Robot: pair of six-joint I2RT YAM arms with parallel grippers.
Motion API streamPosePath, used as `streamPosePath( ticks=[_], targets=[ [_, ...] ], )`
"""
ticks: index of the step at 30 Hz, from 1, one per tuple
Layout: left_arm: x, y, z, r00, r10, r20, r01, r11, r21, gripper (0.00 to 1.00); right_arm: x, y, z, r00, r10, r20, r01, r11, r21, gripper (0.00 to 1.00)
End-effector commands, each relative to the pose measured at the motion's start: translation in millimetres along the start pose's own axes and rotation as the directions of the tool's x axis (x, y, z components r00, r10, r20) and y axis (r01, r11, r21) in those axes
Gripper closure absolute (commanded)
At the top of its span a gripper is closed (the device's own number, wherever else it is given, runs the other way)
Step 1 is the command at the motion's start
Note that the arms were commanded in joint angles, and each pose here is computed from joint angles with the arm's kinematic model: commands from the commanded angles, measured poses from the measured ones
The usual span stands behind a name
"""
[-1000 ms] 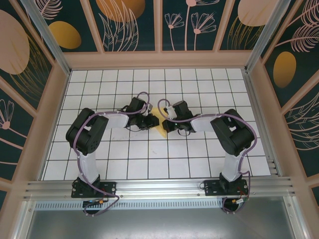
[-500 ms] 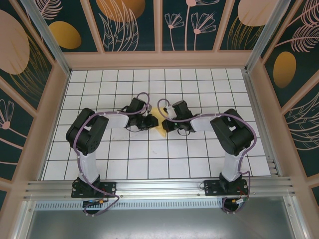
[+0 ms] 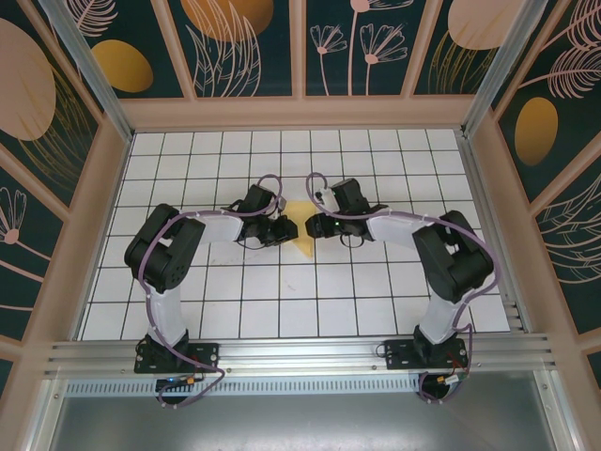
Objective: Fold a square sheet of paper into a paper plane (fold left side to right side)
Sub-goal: Third fold the triangle at the center of the table.
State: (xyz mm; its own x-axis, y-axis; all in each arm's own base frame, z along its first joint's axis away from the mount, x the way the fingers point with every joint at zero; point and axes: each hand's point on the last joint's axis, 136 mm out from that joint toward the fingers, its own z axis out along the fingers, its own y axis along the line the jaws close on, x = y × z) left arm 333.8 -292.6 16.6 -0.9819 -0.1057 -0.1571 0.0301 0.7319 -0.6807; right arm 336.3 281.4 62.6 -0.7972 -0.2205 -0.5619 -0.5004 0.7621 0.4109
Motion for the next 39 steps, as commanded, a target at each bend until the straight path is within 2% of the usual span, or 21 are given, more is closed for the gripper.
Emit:
streamPosePath(
  ticks=[1,5,8,11,20,39],
  targets=[
    [20.8,28.2,16.9,0.998,-0.032,-0.048,0.028,0.996,-0.089,0.79,1.7,19.4,-24.1,1.0,0.01,0.004,-0.01,0.998,-0.06,0.53],
    [21.1,28.7,15.7,0.999,-0.029,-0.046,0.024,0.995,-0.095,0.79,24.2,57.4,-31.4,0.997,0.062,-0.049,-0.072,0.965,-0.253,0.58],
    [20.5,29.4,15.5,0.999,-0.03,-0.044,0.026,0.995,-0.097,0.79,38.6,76.7,-24.6,0.991,0.074,-0.113,-0.107,0.941,-0.322,0.61],
    [20.3,29.0,15.6,0.999,-0.031,-0.044,0.026,0.995,-0.097,0.79,44.3,82.2,-13.4,0.986,0.075,-0.146,-0.119,0.94,-0.321,0.62],
    [20.2,28.1,16.0,0.999,-0.027,-0.043,0.023,0.995,-0.097,0.8,54.6,65.4,11.0,0.971,0.113,-0.209,-0.164,0.955,-0.249,0.63],
    [18.8,30.2,16.7,0.999,-0.025,-0.038,0.02,0.994,-0.107,0.81,91.9,44.2,21.2,0.937,0.168,-0.306,-0.223,0.963,-0.154,0.65]
  ],
)
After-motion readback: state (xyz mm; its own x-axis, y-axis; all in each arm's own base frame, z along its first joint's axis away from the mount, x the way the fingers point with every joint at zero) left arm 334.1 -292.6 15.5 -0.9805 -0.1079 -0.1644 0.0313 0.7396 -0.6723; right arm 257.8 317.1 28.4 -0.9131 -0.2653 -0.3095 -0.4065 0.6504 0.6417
